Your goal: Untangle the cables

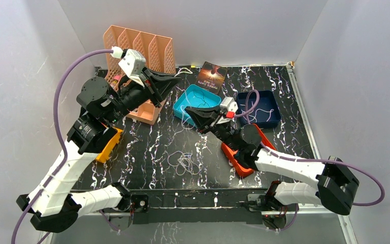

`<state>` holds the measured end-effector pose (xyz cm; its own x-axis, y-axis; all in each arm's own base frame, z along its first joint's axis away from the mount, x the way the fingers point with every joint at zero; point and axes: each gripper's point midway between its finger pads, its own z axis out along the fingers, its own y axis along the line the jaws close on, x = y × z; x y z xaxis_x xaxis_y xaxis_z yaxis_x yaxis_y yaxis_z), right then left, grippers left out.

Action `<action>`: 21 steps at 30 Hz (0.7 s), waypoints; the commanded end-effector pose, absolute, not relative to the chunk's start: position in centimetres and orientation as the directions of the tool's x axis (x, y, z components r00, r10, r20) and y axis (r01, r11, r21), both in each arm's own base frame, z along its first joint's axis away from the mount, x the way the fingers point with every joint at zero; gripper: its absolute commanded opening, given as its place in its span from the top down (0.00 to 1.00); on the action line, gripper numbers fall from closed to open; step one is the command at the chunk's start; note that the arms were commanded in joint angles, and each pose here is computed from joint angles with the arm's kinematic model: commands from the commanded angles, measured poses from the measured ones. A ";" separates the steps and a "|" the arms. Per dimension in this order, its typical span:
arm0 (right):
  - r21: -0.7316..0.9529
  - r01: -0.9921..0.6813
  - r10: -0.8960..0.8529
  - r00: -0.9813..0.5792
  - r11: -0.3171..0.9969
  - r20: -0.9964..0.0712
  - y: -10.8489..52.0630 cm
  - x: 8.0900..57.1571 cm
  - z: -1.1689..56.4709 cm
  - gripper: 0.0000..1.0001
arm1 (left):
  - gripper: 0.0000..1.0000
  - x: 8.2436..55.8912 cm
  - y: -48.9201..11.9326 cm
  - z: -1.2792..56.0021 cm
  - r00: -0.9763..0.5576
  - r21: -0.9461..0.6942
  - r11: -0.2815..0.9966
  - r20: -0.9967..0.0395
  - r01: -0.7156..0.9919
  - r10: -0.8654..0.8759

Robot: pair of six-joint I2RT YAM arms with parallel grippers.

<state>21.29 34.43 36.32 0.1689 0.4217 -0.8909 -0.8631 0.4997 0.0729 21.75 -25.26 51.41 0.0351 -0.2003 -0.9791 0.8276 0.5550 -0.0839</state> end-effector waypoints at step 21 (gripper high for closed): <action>0.149 -0.315 0.158 0.005 0.937 -0.987 19.8 25.6 37.1 1.00 | 0.39 25.6 -22.7 35.6 -0.252 -0.238 0.779 -0.962 0.580 -0.106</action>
